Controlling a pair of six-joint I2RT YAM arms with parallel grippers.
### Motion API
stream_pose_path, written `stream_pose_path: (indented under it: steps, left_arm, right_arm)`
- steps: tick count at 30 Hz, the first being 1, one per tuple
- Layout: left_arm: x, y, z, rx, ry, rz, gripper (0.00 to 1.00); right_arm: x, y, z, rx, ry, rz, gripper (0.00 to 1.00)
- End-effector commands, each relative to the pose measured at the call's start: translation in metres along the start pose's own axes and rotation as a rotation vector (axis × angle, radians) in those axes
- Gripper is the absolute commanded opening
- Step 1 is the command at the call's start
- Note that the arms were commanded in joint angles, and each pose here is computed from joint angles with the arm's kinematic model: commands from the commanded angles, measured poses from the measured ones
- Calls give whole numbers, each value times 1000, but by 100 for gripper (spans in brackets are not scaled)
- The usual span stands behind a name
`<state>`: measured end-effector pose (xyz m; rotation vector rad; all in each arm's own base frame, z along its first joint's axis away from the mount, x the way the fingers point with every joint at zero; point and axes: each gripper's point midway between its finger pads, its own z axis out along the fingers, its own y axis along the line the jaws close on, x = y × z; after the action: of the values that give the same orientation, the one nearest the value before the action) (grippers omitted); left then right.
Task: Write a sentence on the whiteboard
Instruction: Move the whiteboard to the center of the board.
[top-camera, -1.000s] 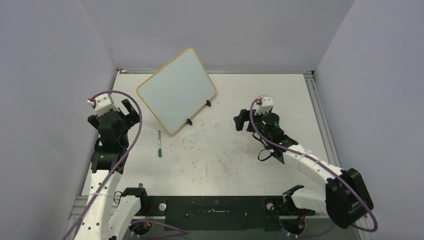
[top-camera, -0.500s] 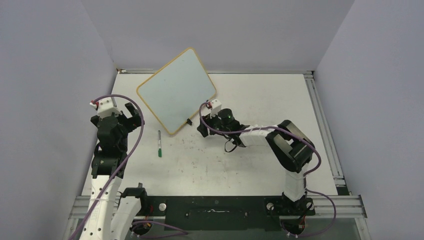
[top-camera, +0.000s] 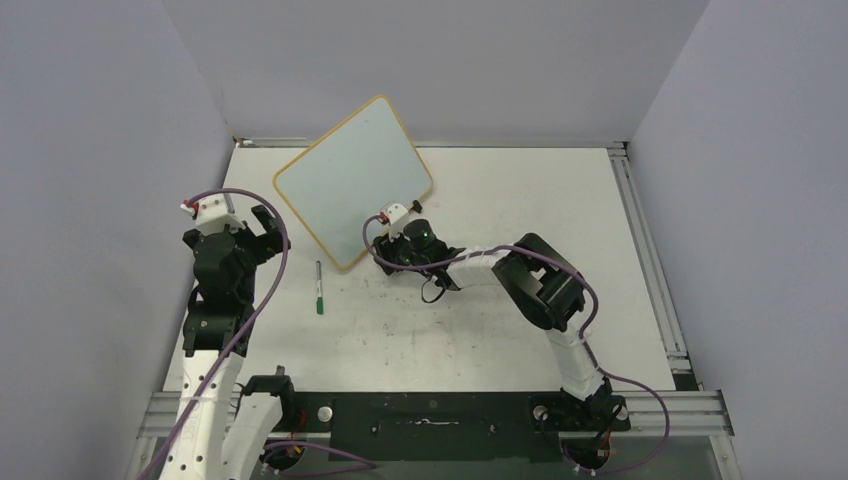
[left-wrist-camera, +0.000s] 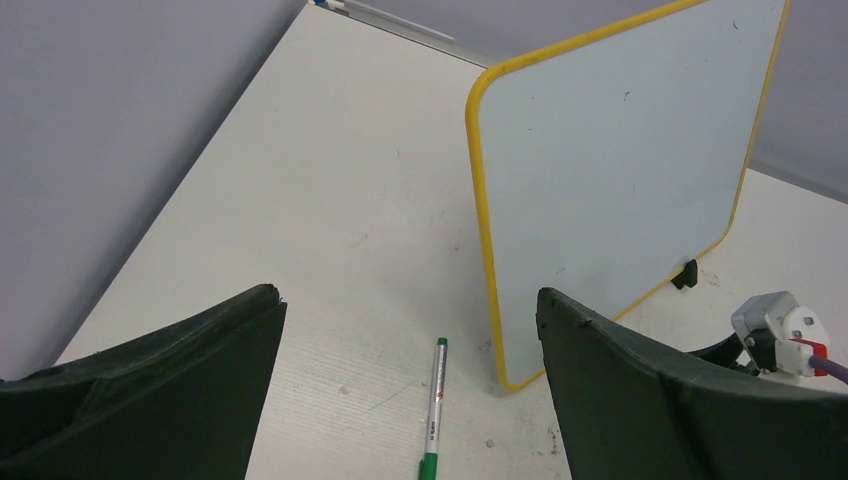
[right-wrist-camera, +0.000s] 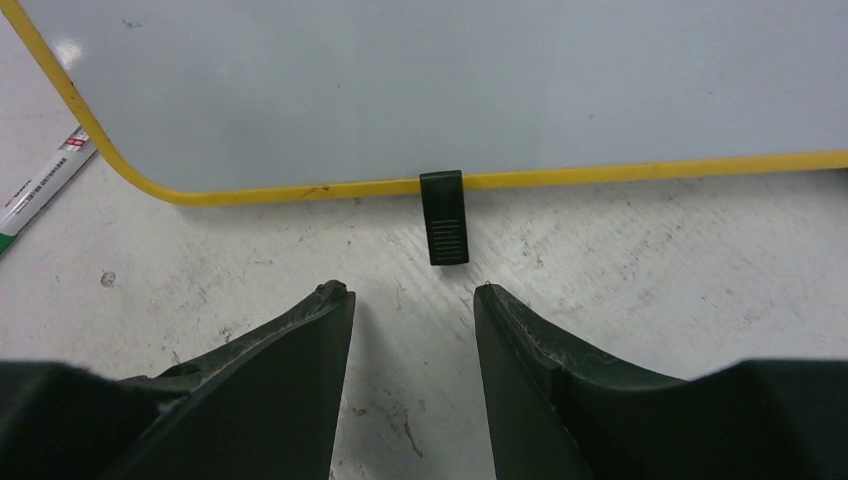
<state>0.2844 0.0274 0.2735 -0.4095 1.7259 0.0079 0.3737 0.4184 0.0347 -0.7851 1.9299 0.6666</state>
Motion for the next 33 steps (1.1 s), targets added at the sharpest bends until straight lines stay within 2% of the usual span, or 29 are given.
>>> stream_pose_path:
  steps: [1, 11, 13, 16, 21, 33]
  left_arm:
    - [-17, -4, 0, 22, -61, -11, 96]
    - [-18, -4, -1, 22, -62, -8, 96]
    - [-17, -5, 0, 24, -61, -7, 96]
    - [-17, -4, 0, 24, -61, -6, 96]
    - [-17, -4, 0, 23, -62, -6, 96]
    - [-18, -5, -2, 27, -65, -8, 96]
  right_arm:
    - [-23, 0, 14, 35, -66, -58, 48]
    - [-10, -9, 34, 95, -46, -92, 43]
    - [-9, -8, 37, 99, -46, -103, 40]
    - [-8, -6, 41, 112, -47, -123, 31]
    - [-3, -3, 39, 202, -56, -116, 7]
    - [30, -2, -5, 540, -85, 48, 5]
